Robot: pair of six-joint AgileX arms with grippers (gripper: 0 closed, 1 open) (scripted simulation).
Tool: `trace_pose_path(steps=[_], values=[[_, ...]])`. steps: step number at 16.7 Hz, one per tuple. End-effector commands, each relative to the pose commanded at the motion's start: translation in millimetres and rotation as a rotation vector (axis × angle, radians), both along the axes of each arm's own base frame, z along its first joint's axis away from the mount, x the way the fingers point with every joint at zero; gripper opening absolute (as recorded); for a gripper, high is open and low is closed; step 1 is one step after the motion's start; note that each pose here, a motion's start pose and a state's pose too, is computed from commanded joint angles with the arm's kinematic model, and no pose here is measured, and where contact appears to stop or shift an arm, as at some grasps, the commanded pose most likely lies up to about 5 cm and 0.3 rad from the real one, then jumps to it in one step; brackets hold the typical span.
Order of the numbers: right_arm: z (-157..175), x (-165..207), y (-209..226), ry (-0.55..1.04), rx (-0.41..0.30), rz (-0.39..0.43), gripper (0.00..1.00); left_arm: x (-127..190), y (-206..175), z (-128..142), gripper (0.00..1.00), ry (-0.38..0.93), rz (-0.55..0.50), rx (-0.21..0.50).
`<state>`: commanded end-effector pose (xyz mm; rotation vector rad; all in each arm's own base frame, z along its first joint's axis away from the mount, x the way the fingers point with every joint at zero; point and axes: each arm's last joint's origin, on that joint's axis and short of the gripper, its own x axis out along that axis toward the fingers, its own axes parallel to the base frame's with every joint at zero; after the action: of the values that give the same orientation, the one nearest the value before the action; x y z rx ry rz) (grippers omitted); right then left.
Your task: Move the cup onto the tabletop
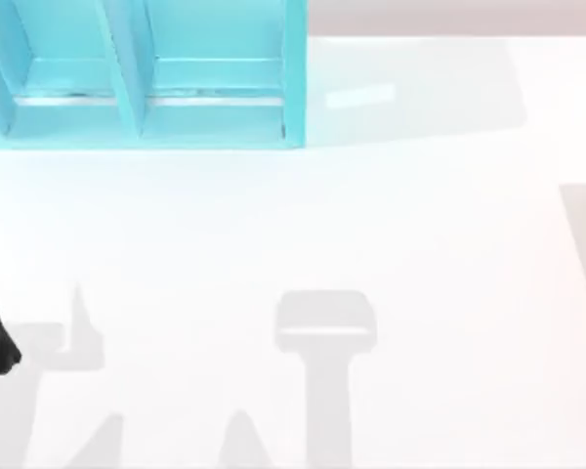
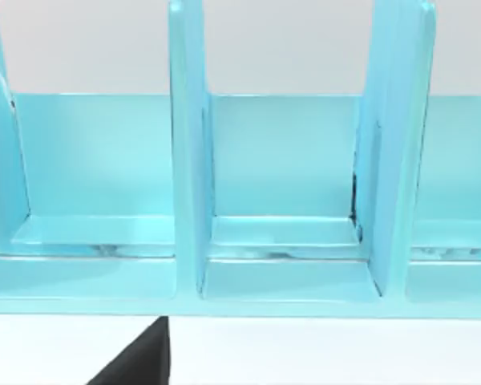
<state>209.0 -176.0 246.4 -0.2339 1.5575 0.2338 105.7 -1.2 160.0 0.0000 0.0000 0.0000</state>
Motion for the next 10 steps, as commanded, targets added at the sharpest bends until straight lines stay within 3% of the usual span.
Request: trace_pose_path(steps=[6, 10], values=[[-16, -3, -9, -0.003, -0.003, -0.001, 1.0, 0, 0, 0, 1.0, 0.0, 0.0, 0.0], [-50, 2, -13, -0.004, -0.003, 0.0, 1.0, 0, 0, 0, 1.0, 0.0, 0.0, 0.0]])
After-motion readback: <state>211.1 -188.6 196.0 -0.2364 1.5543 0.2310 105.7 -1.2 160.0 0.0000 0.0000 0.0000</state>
